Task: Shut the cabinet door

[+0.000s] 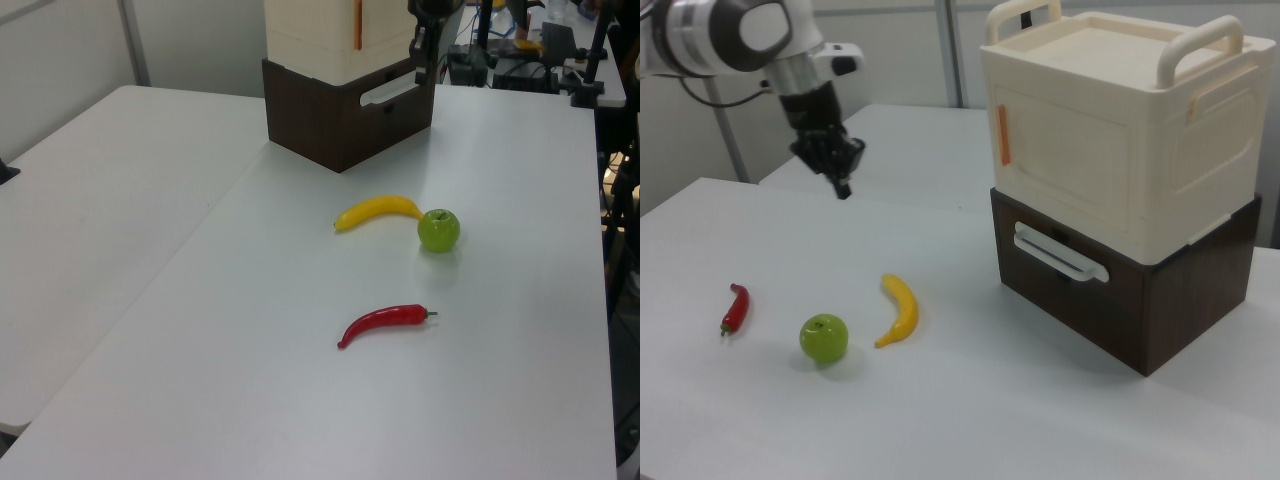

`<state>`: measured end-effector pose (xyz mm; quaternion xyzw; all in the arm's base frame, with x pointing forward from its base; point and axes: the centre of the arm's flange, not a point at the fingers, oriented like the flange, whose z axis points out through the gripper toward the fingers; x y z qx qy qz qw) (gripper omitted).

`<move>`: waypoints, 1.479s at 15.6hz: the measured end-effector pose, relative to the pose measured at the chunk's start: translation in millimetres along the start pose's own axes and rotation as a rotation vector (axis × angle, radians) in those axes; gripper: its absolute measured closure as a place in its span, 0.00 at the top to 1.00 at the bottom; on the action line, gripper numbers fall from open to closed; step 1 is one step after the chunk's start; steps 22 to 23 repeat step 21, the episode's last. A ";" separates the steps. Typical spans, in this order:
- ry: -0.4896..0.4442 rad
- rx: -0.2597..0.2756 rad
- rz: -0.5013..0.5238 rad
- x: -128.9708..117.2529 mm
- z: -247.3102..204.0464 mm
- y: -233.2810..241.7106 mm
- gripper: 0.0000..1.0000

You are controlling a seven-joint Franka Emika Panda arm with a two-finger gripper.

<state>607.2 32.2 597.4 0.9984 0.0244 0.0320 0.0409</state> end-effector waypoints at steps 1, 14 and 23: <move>-0.009 0.001 -0.012 -5.3 -0.1 -6.4 0.01; -0.089 -0.002 -0.036 -38.2 1.4 -15.1 0.57; -0.083 -0.003 -0.029 -39.8 -2.5 -11.2 1.00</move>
